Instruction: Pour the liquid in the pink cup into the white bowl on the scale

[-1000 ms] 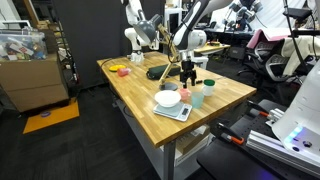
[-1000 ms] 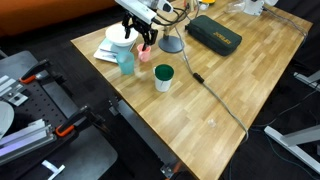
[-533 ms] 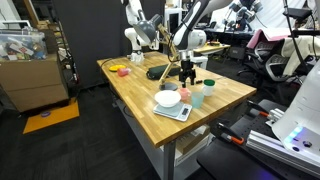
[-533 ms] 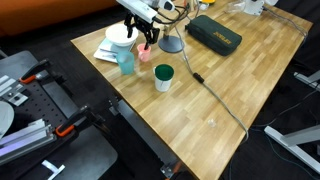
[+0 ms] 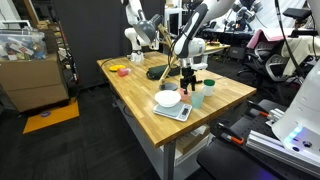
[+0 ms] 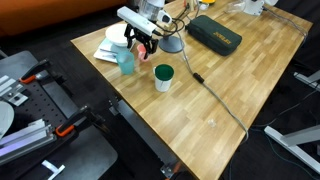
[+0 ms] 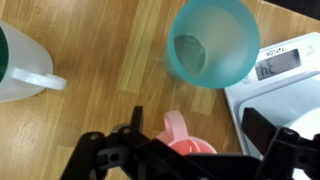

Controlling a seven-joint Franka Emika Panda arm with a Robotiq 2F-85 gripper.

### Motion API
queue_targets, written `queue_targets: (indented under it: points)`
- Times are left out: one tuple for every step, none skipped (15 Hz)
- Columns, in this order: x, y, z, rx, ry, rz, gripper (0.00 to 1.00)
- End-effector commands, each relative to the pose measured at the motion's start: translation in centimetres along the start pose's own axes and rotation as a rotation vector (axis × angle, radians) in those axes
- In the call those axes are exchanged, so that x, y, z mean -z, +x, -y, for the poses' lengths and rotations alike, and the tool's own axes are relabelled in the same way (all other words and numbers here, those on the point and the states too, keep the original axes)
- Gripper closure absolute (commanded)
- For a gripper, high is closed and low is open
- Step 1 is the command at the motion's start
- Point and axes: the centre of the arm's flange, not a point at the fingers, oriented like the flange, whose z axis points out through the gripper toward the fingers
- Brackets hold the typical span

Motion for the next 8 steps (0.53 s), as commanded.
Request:
queue_targets:
  points:
    - [-0.6, 0.2, -0.7, 0.023, -0.016, 0.012, 0.00]
    - [-0.6, 0.3, -0.9, 0.027, -0.022, 0.011, 0.00]
    - [-0.6, 0.7, -1.2, 0.031, -0.021, 0.009, 0.00]
    - [-0.6, 1.1, -1.5, 0.028, -0.026, 0.008, 0.00]
    - [-0.6, 1.6, -1.8, 0.031, -0.029, 0.003, 0.00]
    - [-0.7, 1.9, -2.1, 0.033, -0.028, 0.002, 0.00]
    - [-0.9, 2.4, -2.3, 0.037, -0.021, -0.002, 0.00]
    - [-1.0, 2.8, -2.5, 0.041, -0.016, -0.004, 0.00]
